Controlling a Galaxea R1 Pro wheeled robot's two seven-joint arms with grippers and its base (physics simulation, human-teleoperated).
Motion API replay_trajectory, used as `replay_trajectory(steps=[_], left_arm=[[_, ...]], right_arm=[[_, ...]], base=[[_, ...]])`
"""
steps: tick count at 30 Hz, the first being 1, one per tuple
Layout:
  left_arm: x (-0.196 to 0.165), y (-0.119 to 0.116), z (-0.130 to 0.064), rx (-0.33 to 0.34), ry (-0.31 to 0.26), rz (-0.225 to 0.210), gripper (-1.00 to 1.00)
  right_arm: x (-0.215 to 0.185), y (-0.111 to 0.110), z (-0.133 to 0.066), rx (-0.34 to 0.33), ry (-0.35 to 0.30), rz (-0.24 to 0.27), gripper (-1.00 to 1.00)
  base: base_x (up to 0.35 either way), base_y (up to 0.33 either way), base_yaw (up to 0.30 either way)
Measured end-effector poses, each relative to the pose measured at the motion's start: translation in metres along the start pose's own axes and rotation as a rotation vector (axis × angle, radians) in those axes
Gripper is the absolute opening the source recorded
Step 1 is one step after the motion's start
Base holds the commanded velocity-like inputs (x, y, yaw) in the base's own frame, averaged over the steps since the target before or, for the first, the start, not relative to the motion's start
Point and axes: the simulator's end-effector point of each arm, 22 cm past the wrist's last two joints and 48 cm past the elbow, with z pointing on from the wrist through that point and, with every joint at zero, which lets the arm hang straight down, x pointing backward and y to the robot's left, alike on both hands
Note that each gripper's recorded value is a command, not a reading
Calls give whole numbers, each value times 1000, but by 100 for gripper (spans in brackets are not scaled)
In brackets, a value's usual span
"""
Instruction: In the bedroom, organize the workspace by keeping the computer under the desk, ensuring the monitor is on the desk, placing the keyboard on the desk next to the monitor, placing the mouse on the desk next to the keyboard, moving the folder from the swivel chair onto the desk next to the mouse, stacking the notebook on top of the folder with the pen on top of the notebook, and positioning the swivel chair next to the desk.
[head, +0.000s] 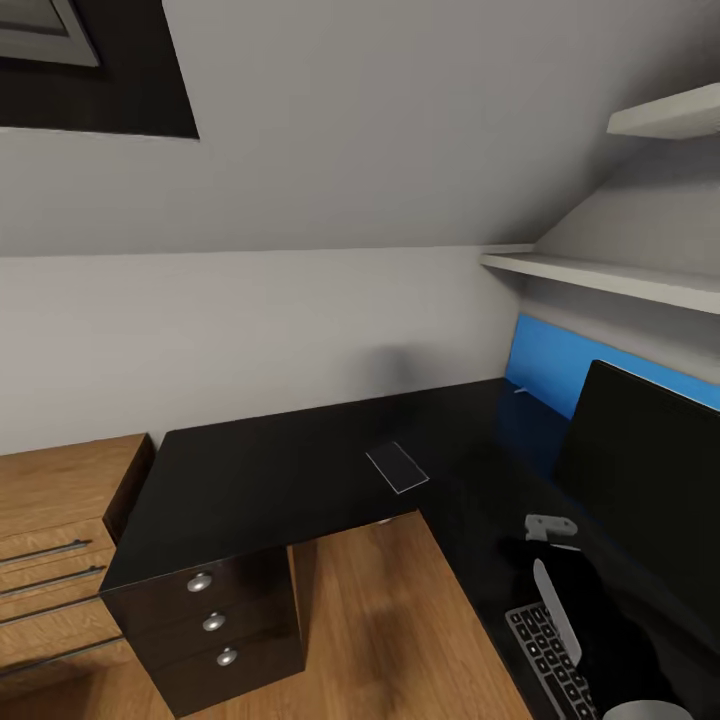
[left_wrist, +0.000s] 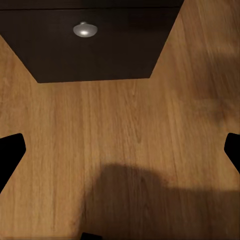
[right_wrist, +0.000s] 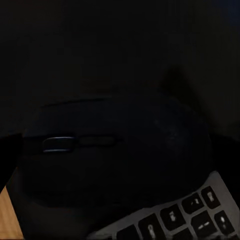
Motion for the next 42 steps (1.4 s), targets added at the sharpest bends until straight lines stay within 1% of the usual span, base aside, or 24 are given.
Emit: replay_trajectory(steps=[1, 3, 4, 5, 8, 11, 15, 19, 22, 25, 27, 32, 35, 42], left_arm=[[0, 0, 0, 0, 0, 0, 100], [0, 0, 0, 0, 0, 0, 100], [0, 0, 0, 0, 0, 0, 100], [0, 0, 0, 0, 0, 0, 100], [0, 0, 0, 0, 0, -1, 100], [0, 0, 0, -1, 0, -1, 100], [0, 0, 0, -1, 0, -1, 100], [0, 0, 0, 0, 0, -1, 100], [0, 0, 0, 0, 0, 0, 100], [0, 0, 0, 0, 0, 0, 100], [0, 0, 0, 0, 0, 0, 100], [0, 0, 0, 0, 0, 0, 100], [0, 0, 0, 0, 0, 0, 100], [0, 0, 0, 1, -2, 0, 100]], right_arm=[[1, 1, 0, 0, 1, -9, -100], [2, 11, 0, 1, -1, -70, -100], [2, 14, 0, 2, -5, -89, -100], [1, 18, 0, 5, -14, -119, -100], [-4, 24, -1, 7, -42, -160, -100], [-6, 25, -1, 10, -54, -176, -100], [-9, 12, 0, 31, -61, -195, -100], [-9, 8, 1, 34, -62, -201, -100], [-5, 7, 4, 31, -54, -214, -100], [0, 7, 8, 14, -50, -250, -100], [3, 13, 10, -15, -51, -286, -100], [6, 22, 11, -62, -52, -339, -100], [7, 25, 11, -75, -53, -351, -100], [8, 26, 11, -81, -52, -357, -100]], base=[[-3, -2, 0], [-2, -1, 0], [0, 0, 0], [0, 0, 0], [0, 0, 0], [0, 0, 0], [0, 0, 0], [0, 0, 0], [0, 0, 0], [0, 0, 0], [0, 0, 0], [0, 0, 0], [0, 0, 0], [103, 0, 0]])
